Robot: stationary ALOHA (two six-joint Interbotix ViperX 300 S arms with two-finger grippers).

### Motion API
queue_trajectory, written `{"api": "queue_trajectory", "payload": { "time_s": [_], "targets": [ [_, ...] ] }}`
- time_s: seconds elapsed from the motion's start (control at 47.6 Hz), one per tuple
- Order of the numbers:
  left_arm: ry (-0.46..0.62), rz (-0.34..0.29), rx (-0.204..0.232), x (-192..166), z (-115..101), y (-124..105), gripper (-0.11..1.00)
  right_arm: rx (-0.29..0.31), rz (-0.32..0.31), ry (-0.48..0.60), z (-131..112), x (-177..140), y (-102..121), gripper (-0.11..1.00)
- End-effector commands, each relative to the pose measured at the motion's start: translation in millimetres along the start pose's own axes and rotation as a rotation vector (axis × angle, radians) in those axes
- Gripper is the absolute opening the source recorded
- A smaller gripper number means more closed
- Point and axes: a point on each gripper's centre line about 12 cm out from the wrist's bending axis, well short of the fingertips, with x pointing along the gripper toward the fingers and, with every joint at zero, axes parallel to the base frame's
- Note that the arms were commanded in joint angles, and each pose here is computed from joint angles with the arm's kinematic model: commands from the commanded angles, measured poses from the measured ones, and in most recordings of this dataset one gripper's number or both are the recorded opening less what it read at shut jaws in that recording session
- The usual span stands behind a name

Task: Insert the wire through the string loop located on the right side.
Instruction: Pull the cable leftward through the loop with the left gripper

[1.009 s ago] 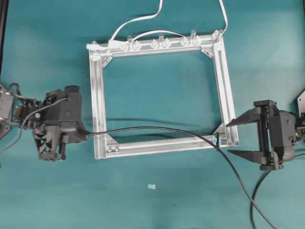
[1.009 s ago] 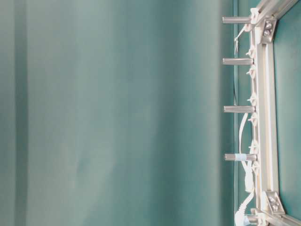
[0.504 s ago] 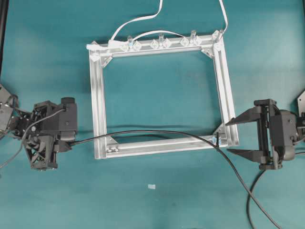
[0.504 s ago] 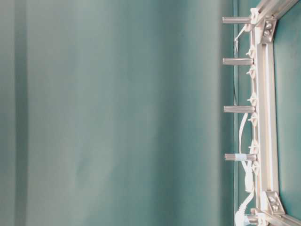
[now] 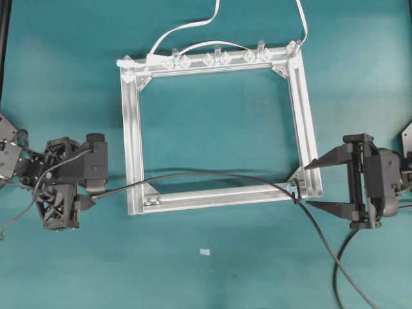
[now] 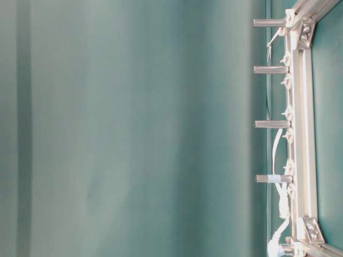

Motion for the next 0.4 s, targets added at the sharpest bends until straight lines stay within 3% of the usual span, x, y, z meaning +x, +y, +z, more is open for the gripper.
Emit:
{"api": "queue_trajectory", "payload": {
  "time_s": [0.0, 0.105, 0.378],
  "targets": [
    [0.019, 0.008, 0.005, -1, 5, -3, 0.66, 0.007, 0.003, -0.020, 6, 1, 2, 0.90],
    [0.029, 0.019, 0.027, 1, 7, -3, 0.85, 0.009, 0.001, -0.020, 5, 1, 2, 0.90],
    [-0.032, 0.046, 0.114, -7, 22, -3, 0.85, 0.008, 0.001, -0.021, 6, 1, 2, 0.90]
  ]
}}
